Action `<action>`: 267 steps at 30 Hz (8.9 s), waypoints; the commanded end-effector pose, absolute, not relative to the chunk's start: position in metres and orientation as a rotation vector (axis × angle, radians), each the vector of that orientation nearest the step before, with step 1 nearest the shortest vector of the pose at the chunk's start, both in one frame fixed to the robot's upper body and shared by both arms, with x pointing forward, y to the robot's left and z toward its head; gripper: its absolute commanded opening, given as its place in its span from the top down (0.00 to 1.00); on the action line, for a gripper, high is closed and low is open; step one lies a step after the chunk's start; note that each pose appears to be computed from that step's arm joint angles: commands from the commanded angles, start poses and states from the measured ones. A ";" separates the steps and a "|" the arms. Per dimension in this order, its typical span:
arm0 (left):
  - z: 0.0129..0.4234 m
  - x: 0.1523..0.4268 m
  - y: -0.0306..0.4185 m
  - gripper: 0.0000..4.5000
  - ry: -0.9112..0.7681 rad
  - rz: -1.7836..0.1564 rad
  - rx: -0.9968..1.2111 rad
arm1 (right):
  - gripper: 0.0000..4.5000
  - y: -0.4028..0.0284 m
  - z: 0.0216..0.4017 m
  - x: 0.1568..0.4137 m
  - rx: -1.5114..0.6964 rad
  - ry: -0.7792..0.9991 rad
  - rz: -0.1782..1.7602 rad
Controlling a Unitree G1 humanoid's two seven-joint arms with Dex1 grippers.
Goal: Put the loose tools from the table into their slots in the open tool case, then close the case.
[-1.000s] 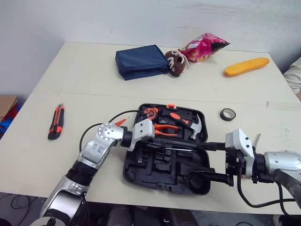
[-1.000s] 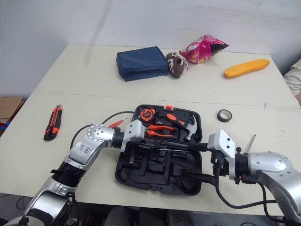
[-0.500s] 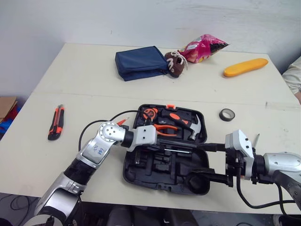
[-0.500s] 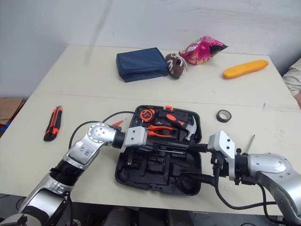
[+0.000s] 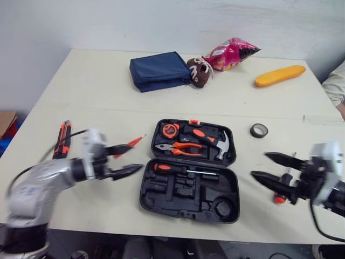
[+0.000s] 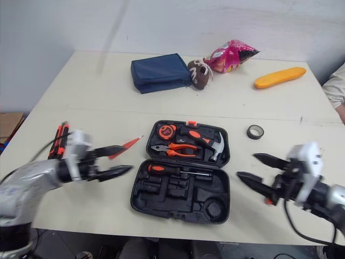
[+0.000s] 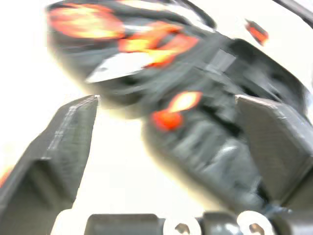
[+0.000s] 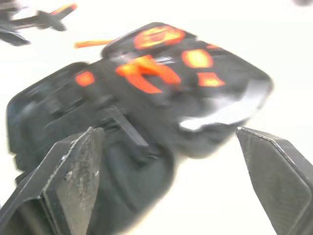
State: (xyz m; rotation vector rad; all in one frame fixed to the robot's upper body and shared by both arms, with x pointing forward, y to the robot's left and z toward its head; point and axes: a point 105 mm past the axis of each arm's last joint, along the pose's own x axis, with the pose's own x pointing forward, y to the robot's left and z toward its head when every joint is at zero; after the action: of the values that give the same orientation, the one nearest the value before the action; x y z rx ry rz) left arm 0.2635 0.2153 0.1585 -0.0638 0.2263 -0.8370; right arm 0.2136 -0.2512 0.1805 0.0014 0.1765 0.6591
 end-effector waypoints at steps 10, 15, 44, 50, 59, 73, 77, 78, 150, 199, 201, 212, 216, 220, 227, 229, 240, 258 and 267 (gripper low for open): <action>0.157 0.215 0.394 0.02 0.201 -0.089 -0.118 | 0.00 -0.365 0.171 0.167 -0.008 0.249 0.243; 0.159 0.217 0.388 0.02 0.214 -0.129 -0.065 | 0.00 -0.362 0.170 0.174 -0.001 0.221 0.256; 0.231 0.267 0.084 0.02 0.059 -1.553 0.111 | 0.00 -0.285 0.096 0.209 0.090 0.169 -0.123; 0.228 0.253 0.058 0.02 0.021 -1.739 0.137 | 0.00 -0.308 0.071 0.215 0.030 0.275 -0.233; 0.230 0.252 0.037 0.00 -0.025 -1.859 0.143 | 0.40 -0.309 0.061 0.219 0.076 0.352 -0.197; 0.229 0.260 0.037 0.00 -0.043 -1.789 0.113 | 0.76 -0.281 0.130 0.219 -0.014 0.180 -0.043; 0.225 0.262 0.058 0.00 0.006 -1.730 0.136 | 0.76 -0.242 0.159 0.225 -0.124 0.164 0.310; 0.221 0.263 0.066 0.00 0.027 -1.705 0.154 | 0.76 -0.231 0.163 0.224 -0.149 0.171 0.402; 0.191 0.237 0.110 0.00 0.176 -1.504 0.332 | 0.99 -0.108 0.080 0.254 -0.396 0.349 1.294; 0.152 0.225 0.295 0.00 0.264 -0.487 0.095 | 0.01 -0.222 0.202 0.247 -0.214 0.081 0.857; 0.149 0.241 0.274 0.00 0.286 -0.580 0.149 | 0.01 -0.188 0.213 0.244 -0.222 0.046 1.001; 0.122 0.304 0.240 0.00 0.356 -0.706 0.279 | 0.01 -0.122 0.224 0.223 -0.291 0.013 1.315; 0.115 0.310 0.238 0.00 0.376 -0.722 0.309 | 0.01 -0.116 0.219 0.220 -0.283 0.016 1.317; 0.112 0.320 0.222 0.00 0.354 -0.773 0.321 | 0.01 -0.113 0.211 0.213 -0.245 0.029 1.297; 0.104 0.322 0.207 0.20 0.351 -0.835 0.355 | 0.00 -0.114 0.208 0.214 -0.248 0.039 1.286; 0.104 0.321 0.205 0.41 0.351 -0.845 0.346 | 0.00 -0.114 0.208 0.213 -0.242 0.040 1.283; 0.154 0.325 0.210 0.92 0.211 -0.848 0.439 | 0.00 -0.118 0.203 0.213 -0.250 0.058 1.284; 0.140 0.253 0.111 0.92 0.307 -1.539 0.633 | 0.00 -0.124 0.176 0.195 -0.216 0.210 1.315; 0.126 0.259 0.103 0.92 0.310 -1.597 0.687 | 0.00 -0.125 0.180 0.201 -0.209 0.181 1.268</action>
State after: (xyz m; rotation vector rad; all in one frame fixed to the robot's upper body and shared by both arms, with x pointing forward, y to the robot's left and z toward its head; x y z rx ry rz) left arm 0.2564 0.1068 0.1234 0.6620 0.3348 -1.5930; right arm 0.2048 -0.1287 0.1718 -0.2011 0.2220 1.2560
